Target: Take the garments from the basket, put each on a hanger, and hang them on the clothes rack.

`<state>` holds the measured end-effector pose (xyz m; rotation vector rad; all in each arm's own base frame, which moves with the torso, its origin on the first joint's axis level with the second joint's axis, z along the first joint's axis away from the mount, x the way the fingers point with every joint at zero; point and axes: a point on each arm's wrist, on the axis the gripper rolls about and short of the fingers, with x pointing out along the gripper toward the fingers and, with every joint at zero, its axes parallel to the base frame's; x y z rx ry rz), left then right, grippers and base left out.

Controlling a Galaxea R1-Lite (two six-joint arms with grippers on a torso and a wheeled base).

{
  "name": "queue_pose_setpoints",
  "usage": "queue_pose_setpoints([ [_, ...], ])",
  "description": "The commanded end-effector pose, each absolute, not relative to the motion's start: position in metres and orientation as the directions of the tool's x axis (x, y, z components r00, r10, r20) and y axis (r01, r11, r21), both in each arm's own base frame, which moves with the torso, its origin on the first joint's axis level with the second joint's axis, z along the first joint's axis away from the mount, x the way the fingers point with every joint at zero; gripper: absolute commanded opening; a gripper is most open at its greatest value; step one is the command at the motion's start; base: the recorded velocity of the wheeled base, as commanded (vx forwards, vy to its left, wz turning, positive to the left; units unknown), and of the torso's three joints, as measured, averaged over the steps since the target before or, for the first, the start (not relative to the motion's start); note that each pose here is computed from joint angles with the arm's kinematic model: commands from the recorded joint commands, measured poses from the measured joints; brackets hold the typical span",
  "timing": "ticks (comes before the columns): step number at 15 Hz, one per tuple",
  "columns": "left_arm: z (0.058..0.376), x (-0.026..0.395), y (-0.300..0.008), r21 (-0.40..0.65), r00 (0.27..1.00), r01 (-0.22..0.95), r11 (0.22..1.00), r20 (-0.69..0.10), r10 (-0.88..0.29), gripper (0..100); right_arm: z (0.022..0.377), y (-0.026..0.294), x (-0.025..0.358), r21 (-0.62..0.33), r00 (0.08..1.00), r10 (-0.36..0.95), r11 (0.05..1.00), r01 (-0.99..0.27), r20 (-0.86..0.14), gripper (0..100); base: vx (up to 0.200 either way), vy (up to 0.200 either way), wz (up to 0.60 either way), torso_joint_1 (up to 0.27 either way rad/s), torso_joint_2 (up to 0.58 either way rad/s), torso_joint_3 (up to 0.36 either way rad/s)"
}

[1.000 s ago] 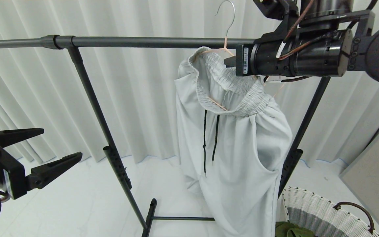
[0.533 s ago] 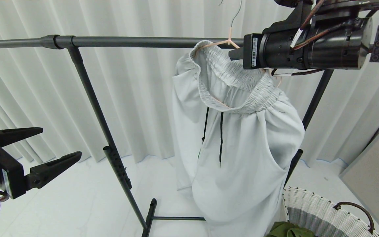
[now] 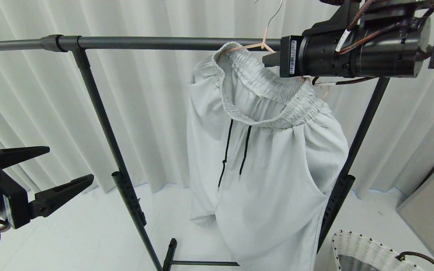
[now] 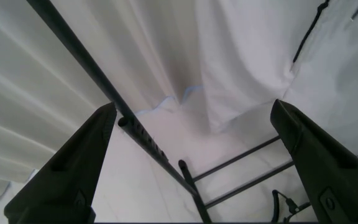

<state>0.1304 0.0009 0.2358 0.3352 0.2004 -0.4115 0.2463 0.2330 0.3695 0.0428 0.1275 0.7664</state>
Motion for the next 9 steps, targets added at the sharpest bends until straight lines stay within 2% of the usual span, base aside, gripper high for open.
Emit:
queue_pose_setpoints([
  [1,0.236,0.130,0.001,0.278,0.898,0.423,0.862,-0.254,-0.359,100,0.369,0.236,0.243,0.087,0.703,0.703,0.711,-0.698,-0.103,0,0.000,0.000,0.00,0.000,0.00,0.000],
  [5,0.236,0.130,0.001,0.278,0.898,0.423,0.862,-0.256,-0.359,100,0.356,0.239,0.233,0.089,0.680,0.717,0.695,-0.713,-0.153,0,0.000,0.000,0.00,0.000,0.00,0.000],
  [9,0.235,0.130,0.001,0.275,0.897,0.424,0.863,-0.258,-0.359,100,0.356,0.239,0.234,0.089,0.682,0.717,0.696,-0.712,-0.147,0,0.000,0.000,0.00,0.000,0.00,0.000],
])
